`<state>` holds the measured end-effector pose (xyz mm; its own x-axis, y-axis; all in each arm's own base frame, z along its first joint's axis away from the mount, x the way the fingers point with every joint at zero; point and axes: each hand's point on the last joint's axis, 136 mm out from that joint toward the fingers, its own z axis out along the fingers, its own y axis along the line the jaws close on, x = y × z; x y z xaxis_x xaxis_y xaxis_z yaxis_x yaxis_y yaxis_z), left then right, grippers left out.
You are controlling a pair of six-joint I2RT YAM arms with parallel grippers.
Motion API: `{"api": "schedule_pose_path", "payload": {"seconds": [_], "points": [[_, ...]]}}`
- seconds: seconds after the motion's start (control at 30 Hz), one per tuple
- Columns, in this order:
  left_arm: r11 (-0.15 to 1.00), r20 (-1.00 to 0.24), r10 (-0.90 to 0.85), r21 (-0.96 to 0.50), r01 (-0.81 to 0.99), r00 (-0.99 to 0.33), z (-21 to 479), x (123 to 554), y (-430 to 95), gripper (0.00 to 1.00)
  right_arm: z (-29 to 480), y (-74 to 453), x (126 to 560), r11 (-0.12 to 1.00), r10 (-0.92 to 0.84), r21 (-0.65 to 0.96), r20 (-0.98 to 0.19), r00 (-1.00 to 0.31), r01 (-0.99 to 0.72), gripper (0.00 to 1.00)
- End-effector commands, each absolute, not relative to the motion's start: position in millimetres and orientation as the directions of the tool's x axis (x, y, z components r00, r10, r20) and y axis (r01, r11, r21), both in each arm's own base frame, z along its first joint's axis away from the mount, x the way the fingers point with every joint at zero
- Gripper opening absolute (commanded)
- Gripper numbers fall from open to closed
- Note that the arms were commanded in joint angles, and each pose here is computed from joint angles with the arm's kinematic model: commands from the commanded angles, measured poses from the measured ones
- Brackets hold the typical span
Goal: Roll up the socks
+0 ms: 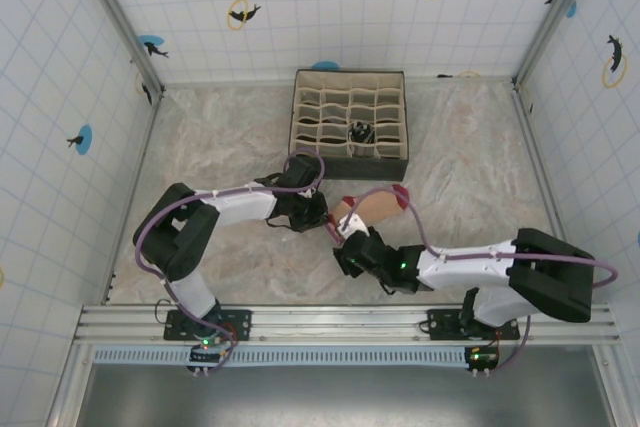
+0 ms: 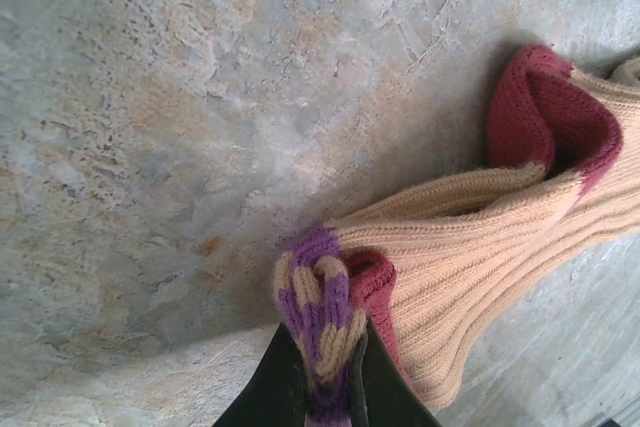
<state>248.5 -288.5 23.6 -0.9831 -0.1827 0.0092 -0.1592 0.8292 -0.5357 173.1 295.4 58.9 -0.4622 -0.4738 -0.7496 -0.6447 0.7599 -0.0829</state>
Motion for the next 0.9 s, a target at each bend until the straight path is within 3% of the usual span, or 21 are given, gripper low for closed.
{"api": "schedule_pose_path", "payload": {"seconds": [0.0,0.2,0.63,0.77,0.87], "points": [[0.865,0.042,-0.17,-0.472,-0.17,-0.985,20,237,-272,0.0,79,299,186,0.728,-0.604,-0.377,-0.747,-0.276,-0.573,0.72],[0.869,0.05,-0.159,-0.468,-0.164,-0.986,22,238,-267,0.0,63,324,175,0.581,-0.778,-0.608,-0.611,-0.149,-0.54,0.72],[0.868,0.057,-0.152,-0.471,-0.16,-0.987,23,232,-261,0.0,27,337,185,0.482,-0.865,-0.721,-0.482,-0.14,-0.499,0.69],[0.869,0.061,-0.15,-0.468,-0.161,-0.987,22,230,-259,0.0,19,335,195,0.512,-0.851,-0.698,-0.492,-0.183,-0.501,0.61],[0.87,0.058,-0.146,-0.468,-0.156,-0.988,23,229,-258,0.0,16,334,197,0.528,-0.841,-0.679,-0.502,-0.202,-0.51,0.45]]}}
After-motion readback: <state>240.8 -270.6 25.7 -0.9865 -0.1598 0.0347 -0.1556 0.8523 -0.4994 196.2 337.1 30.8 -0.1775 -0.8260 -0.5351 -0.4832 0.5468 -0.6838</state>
